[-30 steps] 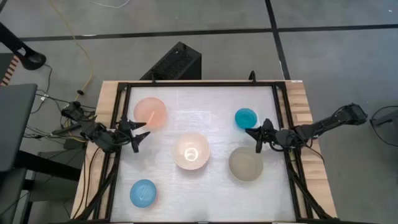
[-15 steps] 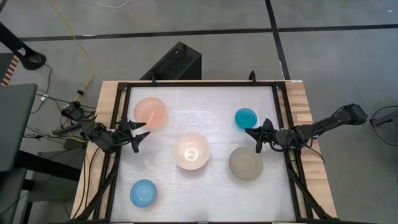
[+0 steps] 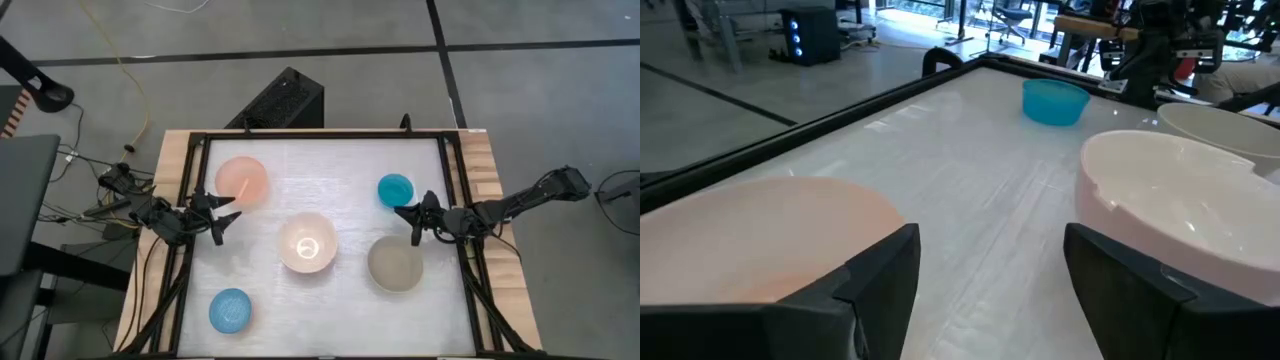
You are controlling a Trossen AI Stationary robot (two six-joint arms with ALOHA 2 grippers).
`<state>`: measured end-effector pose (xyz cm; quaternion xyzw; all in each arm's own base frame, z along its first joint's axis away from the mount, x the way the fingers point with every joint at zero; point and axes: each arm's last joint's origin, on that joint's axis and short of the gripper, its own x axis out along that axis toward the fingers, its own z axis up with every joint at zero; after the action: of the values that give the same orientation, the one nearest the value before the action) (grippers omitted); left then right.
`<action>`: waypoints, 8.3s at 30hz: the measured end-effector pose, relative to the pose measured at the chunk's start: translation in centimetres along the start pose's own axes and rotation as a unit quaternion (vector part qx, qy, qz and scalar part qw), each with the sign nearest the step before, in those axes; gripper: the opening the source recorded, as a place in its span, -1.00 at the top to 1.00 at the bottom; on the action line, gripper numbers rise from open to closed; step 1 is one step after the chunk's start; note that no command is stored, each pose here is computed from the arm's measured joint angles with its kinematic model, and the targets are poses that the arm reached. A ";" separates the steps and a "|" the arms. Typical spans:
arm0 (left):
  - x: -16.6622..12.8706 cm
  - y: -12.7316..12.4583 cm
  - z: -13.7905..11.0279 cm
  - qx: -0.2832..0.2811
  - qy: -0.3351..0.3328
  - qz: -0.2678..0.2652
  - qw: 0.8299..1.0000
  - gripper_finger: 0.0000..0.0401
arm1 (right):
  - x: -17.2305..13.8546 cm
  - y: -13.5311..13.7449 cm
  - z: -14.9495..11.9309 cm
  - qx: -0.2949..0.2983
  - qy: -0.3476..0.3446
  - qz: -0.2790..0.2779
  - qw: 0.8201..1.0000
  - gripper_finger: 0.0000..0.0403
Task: Nest bowls inside each other by size order
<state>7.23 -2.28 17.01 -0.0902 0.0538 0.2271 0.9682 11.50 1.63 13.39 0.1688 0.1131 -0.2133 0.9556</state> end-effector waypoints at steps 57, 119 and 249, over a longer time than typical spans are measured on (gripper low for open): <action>-0.3 -0.9 4.6 -0.247 -0.094 -0.051 0.963 -0.19 | -0.4 3.7 8.5 0.046 -0.107 0.033 0.993 0.62; 5.9 0.5 8.6 -0.043 0.279 0.205 0.937 -0.19 | 41.2 10.7 19.0 0.100 0.108 -0.107 0.983 -0.26; -0.7 0.5 14.2 -0.014 0.021 -0.154 0.988 -0.19 | 19.1 17.3 15.8 0.051 0.244 -0.039 0.968 1.00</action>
<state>7.30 0.71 30.94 -0.1154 0.0564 0.0736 0.9890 38.40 3.47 27.17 0.2595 0.3381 -0.2084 0.8803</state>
